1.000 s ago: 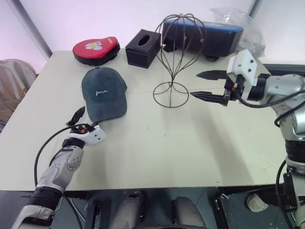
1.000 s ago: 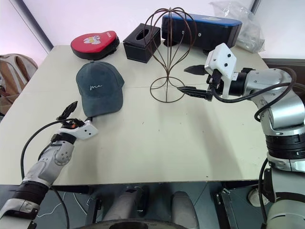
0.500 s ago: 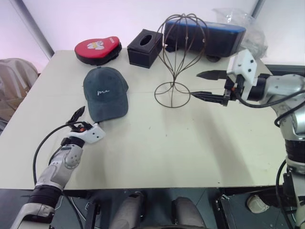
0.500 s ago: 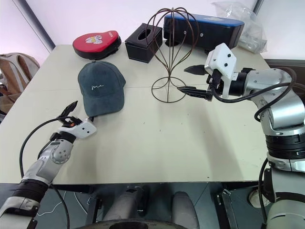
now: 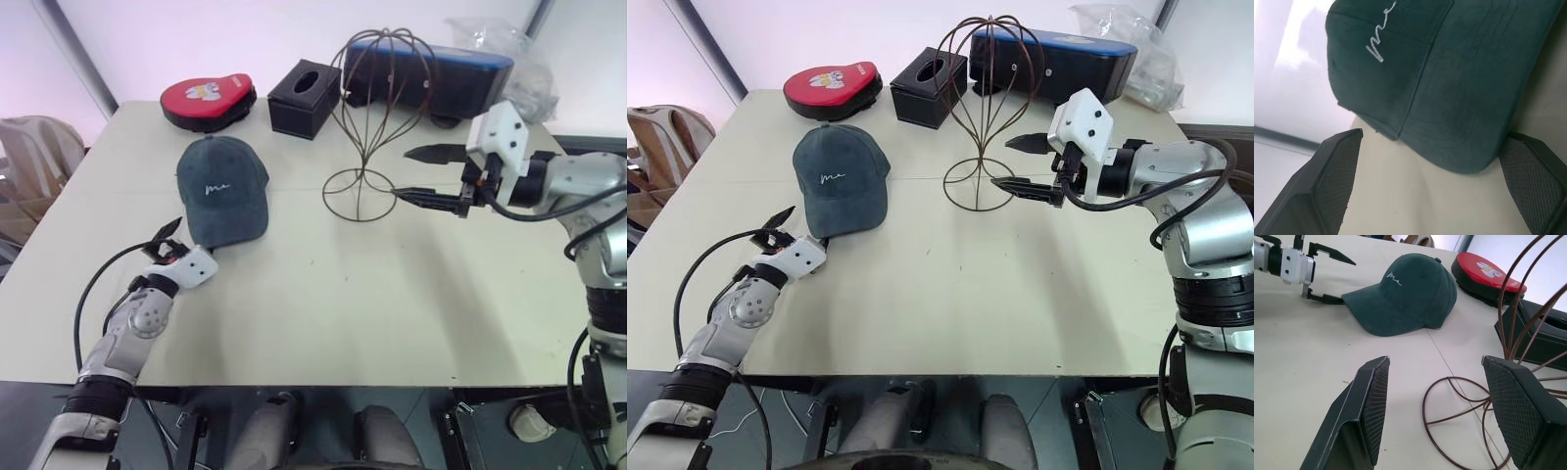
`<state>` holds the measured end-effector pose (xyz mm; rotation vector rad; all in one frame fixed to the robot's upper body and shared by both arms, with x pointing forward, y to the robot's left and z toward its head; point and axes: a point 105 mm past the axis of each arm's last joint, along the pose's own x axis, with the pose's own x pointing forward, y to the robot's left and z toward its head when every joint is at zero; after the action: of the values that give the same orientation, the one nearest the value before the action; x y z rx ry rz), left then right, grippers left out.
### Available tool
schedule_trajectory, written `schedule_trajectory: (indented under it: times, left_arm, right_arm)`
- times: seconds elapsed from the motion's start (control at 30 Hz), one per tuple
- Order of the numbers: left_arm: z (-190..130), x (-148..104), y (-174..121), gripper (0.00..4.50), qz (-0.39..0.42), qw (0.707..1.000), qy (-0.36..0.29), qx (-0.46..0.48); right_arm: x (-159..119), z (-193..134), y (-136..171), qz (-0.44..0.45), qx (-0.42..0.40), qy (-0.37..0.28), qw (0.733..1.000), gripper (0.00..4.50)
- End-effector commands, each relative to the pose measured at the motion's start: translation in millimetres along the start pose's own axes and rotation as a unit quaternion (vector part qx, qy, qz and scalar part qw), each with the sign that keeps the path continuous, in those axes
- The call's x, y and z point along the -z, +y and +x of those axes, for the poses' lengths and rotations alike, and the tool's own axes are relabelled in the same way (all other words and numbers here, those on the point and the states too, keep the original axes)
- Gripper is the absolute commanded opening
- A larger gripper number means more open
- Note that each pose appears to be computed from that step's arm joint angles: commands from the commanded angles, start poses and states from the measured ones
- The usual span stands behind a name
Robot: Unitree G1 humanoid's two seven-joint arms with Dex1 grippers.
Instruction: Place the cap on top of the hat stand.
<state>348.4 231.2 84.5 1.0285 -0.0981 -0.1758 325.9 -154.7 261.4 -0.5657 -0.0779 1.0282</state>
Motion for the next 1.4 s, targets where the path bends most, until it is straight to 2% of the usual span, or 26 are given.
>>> schedule_trajectory:
  times: [0.03, 1.0, 1.07, 1.23, 1.27, 1.3, 1.4]
  left_arm:
    - [2, -11, -17, 4.46, 0.0, 0.999, -0.017, 0.043]
    - [3, -14, -10, 4.46, 0.031, 0.998, -0.029, 0.041]
    - [3, -14, -10, 3.93, 0.032, 0.998, -0.026, 0.04]
    - [4, -14, -9, 3.93, 0.028, 0.999, -0.028, 0.038]
    - [3, -15, -9, 3.5, 0.026, 0.999, -0.03, 0.036]
    - [3, -15, -8, 3.27, 0.025, 0.999, -0.032, 0.034]
    - [3, -17, -6, 1.66, 0.025, 0.999, -0.036, 0.031]
  right_arm:
    - [-20, -7, -5, -0.033, 0.012, -0.02, 0.999, 3.07]
    - [-20, -8, -5, -0.034, 0.013, -0.019, 0.999, 3.07]
    - [-19, -8, -5, -0.034, 0.013, -0.018, 0.999, 3.07]
    - [-20, -8, -5, -0.034, 0.012, -0.019, 0.999, 3.07]
    - [-20, -8, -5, -0.034, 0.012, -0.019, 0.999, 3.07]
    - [-20, -8, -5, -0.034, 0.012, -0.019, 0.999, 3.07]
    - [-20, -8, -6, -0.034, 0.013, -0.019, 0.999, 3.07]
